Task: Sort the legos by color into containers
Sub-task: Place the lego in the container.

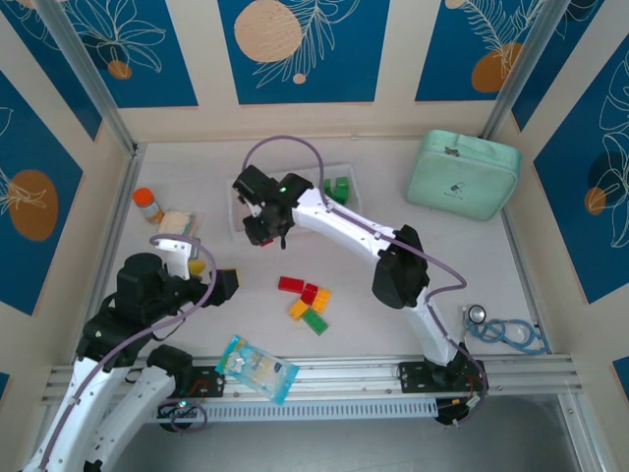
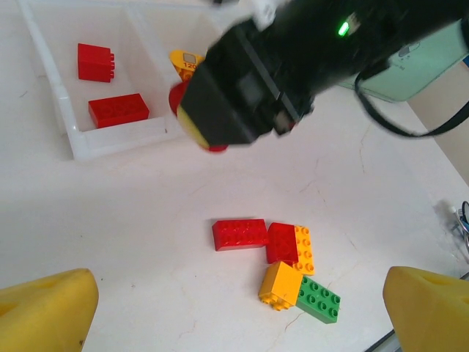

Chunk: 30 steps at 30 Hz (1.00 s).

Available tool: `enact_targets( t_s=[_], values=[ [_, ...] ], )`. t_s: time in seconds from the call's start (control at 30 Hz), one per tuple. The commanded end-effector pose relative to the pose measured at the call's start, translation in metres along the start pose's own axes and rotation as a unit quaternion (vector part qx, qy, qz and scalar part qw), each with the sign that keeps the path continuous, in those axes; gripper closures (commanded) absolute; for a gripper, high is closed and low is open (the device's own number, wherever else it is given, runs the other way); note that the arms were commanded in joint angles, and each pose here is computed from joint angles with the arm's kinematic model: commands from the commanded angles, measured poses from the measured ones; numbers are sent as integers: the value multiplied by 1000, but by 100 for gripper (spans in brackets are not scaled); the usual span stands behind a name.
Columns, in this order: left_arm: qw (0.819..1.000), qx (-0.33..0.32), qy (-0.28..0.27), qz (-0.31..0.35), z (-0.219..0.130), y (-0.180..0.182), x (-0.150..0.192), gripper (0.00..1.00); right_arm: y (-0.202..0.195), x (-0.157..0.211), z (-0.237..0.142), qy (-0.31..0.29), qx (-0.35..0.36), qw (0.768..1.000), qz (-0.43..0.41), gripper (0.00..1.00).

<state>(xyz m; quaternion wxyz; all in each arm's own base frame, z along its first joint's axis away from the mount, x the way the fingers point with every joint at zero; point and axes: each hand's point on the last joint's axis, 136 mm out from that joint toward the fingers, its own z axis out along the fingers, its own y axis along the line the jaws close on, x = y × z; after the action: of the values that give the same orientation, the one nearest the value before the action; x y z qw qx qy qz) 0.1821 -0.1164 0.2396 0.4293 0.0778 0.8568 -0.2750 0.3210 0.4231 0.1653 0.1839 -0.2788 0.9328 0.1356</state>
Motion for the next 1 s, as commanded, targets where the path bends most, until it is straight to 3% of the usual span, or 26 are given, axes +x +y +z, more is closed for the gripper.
enact_targets(
  t_s=[0.0,0.43,0.77,0.97],
  values=[
    [1000,1,-4,6,2,1,-1,1,-1,-33,-22,-54,-32,998,22,76],
    [1000,2,-10,9,0,1,-2,1,-21,-101,44,-94,-123,983,101,76],
    [1000,7,-7,8,1,-1,-2,1,-43,-105,84,-77,-168,969,163,74],
    [1000,9,-9,8,0,-2,-2,1,-46,-105,92,-73,-180,964,181,58]
  ],
)
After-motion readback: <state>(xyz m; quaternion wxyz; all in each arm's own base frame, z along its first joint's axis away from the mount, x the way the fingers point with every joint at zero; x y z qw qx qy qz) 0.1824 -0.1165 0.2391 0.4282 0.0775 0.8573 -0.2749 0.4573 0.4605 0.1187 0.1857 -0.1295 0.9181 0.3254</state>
